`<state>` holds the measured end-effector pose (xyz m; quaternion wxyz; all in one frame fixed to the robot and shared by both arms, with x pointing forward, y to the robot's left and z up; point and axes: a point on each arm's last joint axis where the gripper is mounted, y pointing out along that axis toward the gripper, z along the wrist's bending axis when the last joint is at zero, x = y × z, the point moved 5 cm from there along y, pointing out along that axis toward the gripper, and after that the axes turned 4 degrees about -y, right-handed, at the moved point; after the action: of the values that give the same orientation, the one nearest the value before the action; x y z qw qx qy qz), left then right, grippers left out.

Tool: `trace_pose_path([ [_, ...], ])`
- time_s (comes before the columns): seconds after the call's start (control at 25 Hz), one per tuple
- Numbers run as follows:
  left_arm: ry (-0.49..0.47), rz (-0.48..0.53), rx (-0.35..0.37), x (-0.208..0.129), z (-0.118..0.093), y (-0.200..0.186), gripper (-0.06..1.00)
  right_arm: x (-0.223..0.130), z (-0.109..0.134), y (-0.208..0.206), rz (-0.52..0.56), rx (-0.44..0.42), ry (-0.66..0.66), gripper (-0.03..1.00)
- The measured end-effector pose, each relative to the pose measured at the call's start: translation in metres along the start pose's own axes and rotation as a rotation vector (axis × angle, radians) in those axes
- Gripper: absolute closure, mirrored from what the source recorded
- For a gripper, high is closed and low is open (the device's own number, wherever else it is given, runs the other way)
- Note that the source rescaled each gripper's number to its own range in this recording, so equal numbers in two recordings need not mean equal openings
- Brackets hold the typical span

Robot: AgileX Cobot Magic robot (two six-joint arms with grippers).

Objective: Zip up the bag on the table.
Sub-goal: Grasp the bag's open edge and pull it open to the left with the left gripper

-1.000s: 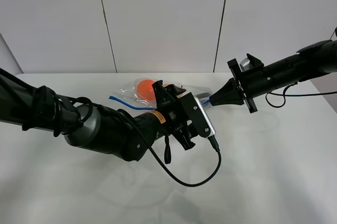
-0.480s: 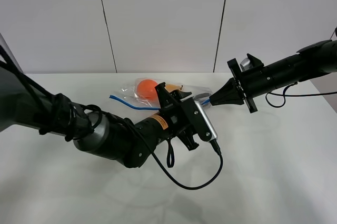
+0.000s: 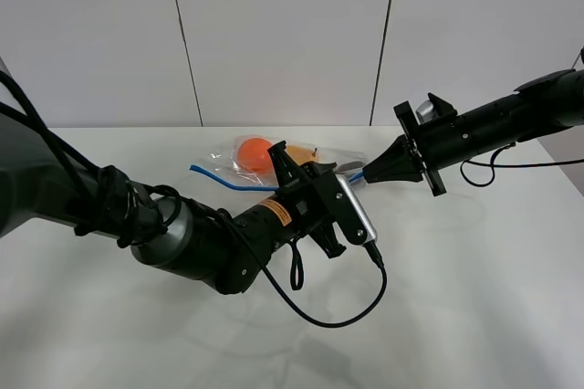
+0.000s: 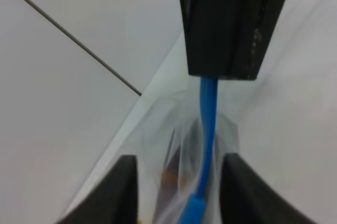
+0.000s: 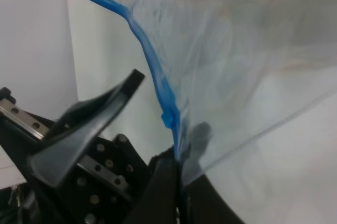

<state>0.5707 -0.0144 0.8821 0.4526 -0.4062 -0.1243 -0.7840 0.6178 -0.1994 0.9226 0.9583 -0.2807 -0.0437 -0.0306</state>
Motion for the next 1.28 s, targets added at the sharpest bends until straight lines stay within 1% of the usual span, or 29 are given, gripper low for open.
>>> trace_pose_path([
  [0.08, 0.000, 0.000, 0.000, 0.000, 0.000, 0.000, 0.59, 0.000, 0.000, 0.000, 0.000, 0.001, 0.000, 0.97],
  [0.2, 0.000, 0.001, -0.001, 0.000, 0.000, 0.000, 0.62, 0.000, 0.000, 0.000, -0.001, 0.001, 0.001, 0.97],
  [0.48, 0.009, 0.025, -0.020, -0.012, -0.010, 0.002, 0.63, 0.000, 0.000, 0.000, -0.002, 0.002, 0.001, 0.97],
  [0.64, 0.009, 0.003, 0.004, -0.010, -0.007, 0.002, 0.63, 0.000, 0.000, 0.000, -0.002, 0.002, 0.001, 0.97],
  [0.8, 0.009, -0.001, 0.009, -0.009, -0.007, 0.002, 0.64, 0.000, 0.000, 0.000, -0.002, 0.002, 0.001, 0.97],
  [0.88, 0.009, -0.001, 0.009, -0.009, -0.007, 0.002, 0.71, 0.000, 0.000, 0.000, -0.002, 0.002, 0.001, 0.97],
  [1.04, 0.009, -0.001, 0.009, -0.009, -0.007, 0.002, 0.91, 0.000, 0.000, 0.000, -0.002, 0.002, 0.001, 0.97],
  [1.08, 0.010, -0.002, 0.009, -0.009, -0.007, 0.002, 0.94, 0.000, 0.000, 0.000, -0.003, 0.003, 0.002, 0.97],
  [1.28, 0.013, -0.002, 0.009, -0.009, -0.007, 0.002, 0.94, 0.001, 0.001, 0.000, -0.007, 0.008, 0.004, 0.97],
])
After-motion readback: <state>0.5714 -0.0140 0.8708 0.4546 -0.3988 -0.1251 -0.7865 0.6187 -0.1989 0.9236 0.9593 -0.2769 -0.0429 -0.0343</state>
